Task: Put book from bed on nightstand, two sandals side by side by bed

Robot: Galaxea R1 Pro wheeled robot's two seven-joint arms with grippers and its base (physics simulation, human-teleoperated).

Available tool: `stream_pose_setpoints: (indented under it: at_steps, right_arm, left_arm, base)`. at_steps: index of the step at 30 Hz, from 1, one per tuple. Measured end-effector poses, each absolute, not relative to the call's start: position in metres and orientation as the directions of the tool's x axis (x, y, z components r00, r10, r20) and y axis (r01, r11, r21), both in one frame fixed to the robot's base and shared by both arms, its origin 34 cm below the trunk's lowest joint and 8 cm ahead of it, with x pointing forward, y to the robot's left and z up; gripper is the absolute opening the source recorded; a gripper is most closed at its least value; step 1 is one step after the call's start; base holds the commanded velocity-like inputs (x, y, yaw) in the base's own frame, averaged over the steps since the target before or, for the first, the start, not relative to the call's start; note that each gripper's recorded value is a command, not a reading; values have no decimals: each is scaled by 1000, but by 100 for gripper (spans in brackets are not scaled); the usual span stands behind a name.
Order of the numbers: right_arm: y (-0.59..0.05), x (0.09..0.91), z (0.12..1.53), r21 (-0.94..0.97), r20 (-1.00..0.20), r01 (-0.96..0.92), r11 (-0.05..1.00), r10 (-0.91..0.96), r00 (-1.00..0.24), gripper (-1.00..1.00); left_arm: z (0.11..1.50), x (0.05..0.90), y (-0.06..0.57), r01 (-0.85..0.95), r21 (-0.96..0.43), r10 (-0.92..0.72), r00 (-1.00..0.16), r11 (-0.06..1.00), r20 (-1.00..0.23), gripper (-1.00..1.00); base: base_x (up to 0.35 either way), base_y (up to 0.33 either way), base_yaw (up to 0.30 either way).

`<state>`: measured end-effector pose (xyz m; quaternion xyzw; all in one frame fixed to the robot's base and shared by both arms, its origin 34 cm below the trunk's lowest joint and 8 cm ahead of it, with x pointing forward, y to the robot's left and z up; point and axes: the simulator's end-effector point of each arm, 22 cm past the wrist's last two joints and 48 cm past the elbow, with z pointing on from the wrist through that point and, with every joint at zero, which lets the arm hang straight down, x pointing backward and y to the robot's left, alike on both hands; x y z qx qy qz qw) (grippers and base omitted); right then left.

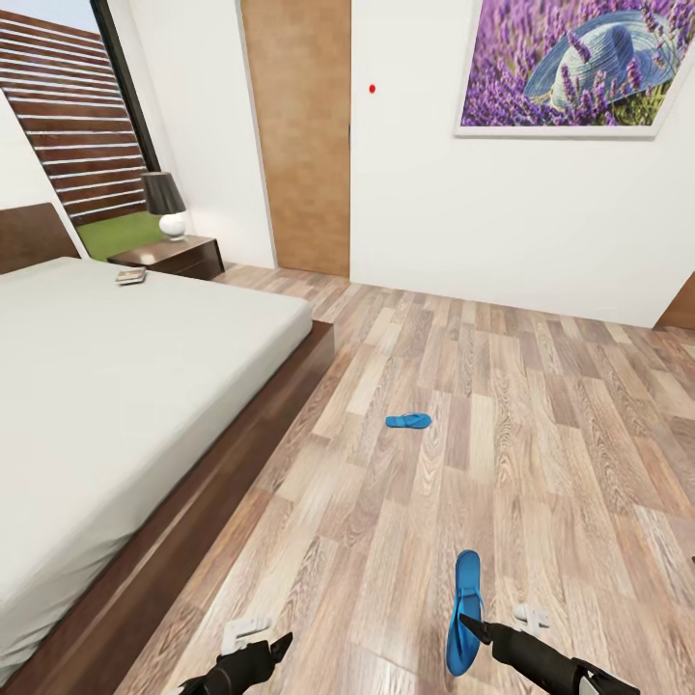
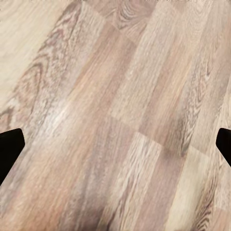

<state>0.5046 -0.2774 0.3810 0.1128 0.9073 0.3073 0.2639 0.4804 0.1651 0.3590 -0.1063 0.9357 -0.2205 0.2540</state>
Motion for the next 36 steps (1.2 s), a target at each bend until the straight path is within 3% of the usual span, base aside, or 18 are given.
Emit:
stream_pose_setpoints:
  at_steps: [31, 36]
  right_arm:
    - [-277, 509, 388, 618, -423, 32, 786, 367, -829, -100]
    - [-265, 493, 381, 642, -375, 59, 764, 380, -845, -100]
  left_arm:
    - [363, 483, 167, -79, -460, -315, -828, 885, -464, 100]
    - [364, 484, 164, -76, -464, -317, -825, 883, -468, 100]
  base:
    - [0, 0, -264]
    - [0, 0, -276]
